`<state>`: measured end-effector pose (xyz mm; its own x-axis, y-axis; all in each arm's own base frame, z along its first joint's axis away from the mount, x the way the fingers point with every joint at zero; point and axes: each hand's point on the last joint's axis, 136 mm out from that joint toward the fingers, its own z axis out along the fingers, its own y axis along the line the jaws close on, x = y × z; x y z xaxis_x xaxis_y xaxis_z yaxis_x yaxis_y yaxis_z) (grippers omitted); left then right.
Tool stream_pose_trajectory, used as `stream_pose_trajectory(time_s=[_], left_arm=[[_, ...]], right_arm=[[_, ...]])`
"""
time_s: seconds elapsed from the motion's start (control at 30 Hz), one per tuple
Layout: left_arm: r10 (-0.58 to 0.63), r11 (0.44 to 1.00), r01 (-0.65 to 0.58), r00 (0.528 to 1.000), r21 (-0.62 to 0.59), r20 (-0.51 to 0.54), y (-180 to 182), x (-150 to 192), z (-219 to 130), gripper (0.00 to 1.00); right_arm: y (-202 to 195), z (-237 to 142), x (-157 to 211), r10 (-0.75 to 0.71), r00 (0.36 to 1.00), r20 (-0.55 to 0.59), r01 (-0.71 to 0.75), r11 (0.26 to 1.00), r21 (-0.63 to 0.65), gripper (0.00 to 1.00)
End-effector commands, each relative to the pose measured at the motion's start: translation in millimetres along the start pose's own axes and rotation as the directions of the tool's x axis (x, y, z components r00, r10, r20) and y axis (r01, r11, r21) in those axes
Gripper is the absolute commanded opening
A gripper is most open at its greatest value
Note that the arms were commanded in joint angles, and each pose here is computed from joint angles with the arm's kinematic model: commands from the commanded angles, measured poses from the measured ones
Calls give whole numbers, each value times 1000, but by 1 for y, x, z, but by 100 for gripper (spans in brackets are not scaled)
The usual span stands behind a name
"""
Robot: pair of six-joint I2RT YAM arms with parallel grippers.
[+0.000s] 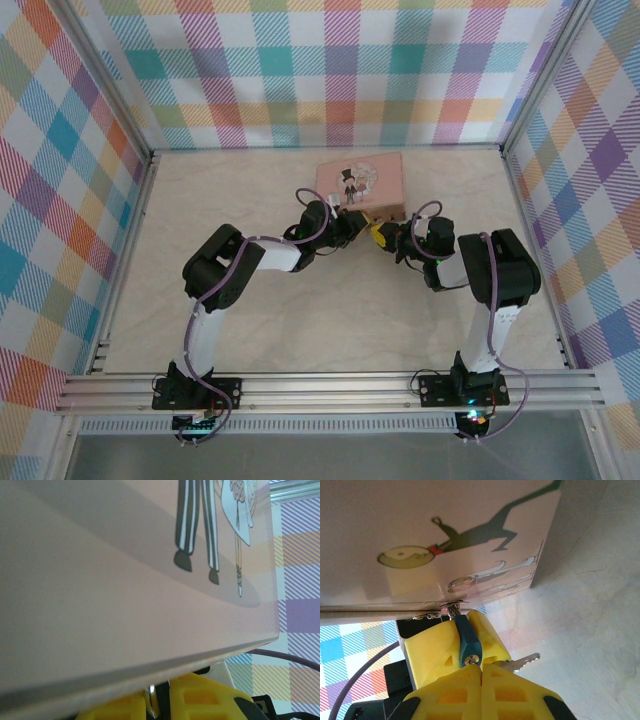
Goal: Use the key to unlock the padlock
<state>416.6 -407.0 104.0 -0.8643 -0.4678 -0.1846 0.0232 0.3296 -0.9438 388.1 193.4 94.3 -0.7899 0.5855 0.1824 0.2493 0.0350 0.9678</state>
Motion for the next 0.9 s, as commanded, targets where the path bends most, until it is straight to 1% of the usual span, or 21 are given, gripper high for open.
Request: stream_pose_trajectory(time_s=[0.0, 0.1, 0.2, 0.3, 0.47, 0.57, 0.7, 0.8, 0.87], left_arm=[[-53, 998, 47, 977, -34, -209, 1, 58, -10, 0], [-40, 997, 29, 986, -73, -163, 5, 46, -17, 0], [-21, 995, 7, 989, -98, -143, 5, 39, -22, 0], [-15, 993, 0, 991, -116, -131, 4, 35, -25, 0], [-4, 990, -12, 993, -138, -116, -1, 32, -30, 0], [7, 984, -27, 994, -174, -111, -3, 30, -35, 0], [32, 977, -52, 994, -207, -102, -8, 27, -39, 1], [41, 975, -62, 994, -213, -103, -14, 27, -40, 1], [42, 975, -65, 993, -214, -110, -18, 28, -38, 1]], right_arm=[[7, 12, 3, -58, 998, -14, 58, 998, -18, 8], [1, 7, 5, -66, 998, -14, 66, 998, 0, 16], [-3, 0, 9, -93, 995, -20, 94, 995, 31, 24], [-8, -10, 16, -132, 991, -30, 134, 988, 79, 26], [-21, -26, 31, -193, 979, -70, 203, 959, 198, 26], [-36, -39, 38, -228, 968, -108, 250, 918, 307, 26], [-42, -53, 46, -305, 939, -161, 344, 861, 374, 26], [-36, -59, 51, -401, 893, -203, 449, 803, 392, 26], [-29, -61, 55, -483, 843, -237, 538, 742, 400, 26]])
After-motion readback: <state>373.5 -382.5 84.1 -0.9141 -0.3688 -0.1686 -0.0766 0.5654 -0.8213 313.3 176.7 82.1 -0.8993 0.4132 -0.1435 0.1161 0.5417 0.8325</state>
